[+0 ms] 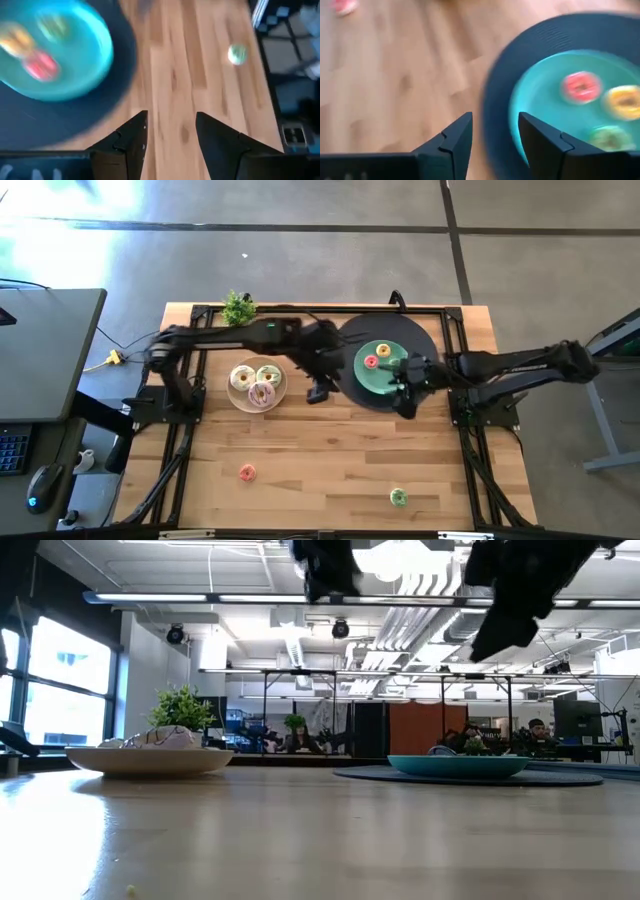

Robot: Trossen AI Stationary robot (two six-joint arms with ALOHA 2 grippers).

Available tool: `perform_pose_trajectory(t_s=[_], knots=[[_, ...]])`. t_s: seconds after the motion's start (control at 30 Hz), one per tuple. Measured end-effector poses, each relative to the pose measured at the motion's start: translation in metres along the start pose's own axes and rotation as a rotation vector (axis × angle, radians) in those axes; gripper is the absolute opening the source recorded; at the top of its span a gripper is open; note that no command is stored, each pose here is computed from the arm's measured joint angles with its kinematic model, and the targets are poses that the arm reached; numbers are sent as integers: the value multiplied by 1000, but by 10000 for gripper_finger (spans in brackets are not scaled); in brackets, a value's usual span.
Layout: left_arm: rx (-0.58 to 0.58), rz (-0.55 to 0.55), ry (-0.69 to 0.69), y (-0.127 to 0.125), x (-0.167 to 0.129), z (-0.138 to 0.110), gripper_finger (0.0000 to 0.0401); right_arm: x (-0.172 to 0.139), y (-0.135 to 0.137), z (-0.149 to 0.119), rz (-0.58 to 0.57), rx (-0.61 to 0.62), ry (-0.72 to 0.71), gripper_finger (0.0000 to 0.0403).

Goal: Pick & Place donuts
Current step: Put the small green donut on the blue plate

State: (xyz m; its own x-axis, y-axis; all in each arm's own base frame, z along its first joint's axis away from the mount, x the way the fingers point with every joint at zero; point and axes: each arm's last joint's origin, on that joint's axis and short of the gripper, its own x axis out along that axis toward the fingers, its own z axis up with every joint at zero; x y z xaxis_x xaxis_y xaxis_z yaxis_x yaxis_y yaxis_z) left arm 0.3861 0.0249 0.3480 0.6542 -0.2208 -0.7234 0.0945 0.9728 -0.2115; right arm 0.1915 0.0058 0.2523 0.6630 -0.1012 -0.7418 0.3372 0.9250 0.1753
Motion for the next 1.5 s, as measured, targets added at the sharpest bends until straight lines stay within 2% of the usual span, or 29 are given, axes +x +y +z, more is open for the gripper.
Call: perform_pose_trajectory(t_s=[0.1,0.2,0.33,0.47,0.53,0.7,0.8,0.9,1.0,1.13,1.37,1.5], knots=[[60,127,-16,-32,-33,-7,165,0,14,-11,96,-1,65,154],[111,215,-102,-63,-49,-12,165,7,27,-31,172,4,164,154],[112,287,-127,-99,-69,-42,165,19,44,-61,265,44,265,154],[31,428,-176,-115,-78,-91,165,29,64,-83,364,-24,257,154],[-13,436,-252,-115,-79,-114,165,32,73,-90,408,-63,233,154],[-83,242,-401,-104,-63,-172,165,36,97,-100,479,-174,188,154],[-86,195,-471,-94,-42,-202,165,38,107,-108,491,-280,201,154],[-112,175,-508,-84,-19,-231,165,40,115,-118,520,-302,236,154],[-193,138,-552,-78,-3,-250,165,41,125,-127,557,-299,255,154],[-236,140,-541,-72,10,-265,165,47,132,-138,551,-317,259,154],[-232,151,-517,-72,14,-268,165,62,138,-151,521,-266,313,154],[-227,139,-506,-72,16,-269,165,61,143,-148,565,-221,284,154]])
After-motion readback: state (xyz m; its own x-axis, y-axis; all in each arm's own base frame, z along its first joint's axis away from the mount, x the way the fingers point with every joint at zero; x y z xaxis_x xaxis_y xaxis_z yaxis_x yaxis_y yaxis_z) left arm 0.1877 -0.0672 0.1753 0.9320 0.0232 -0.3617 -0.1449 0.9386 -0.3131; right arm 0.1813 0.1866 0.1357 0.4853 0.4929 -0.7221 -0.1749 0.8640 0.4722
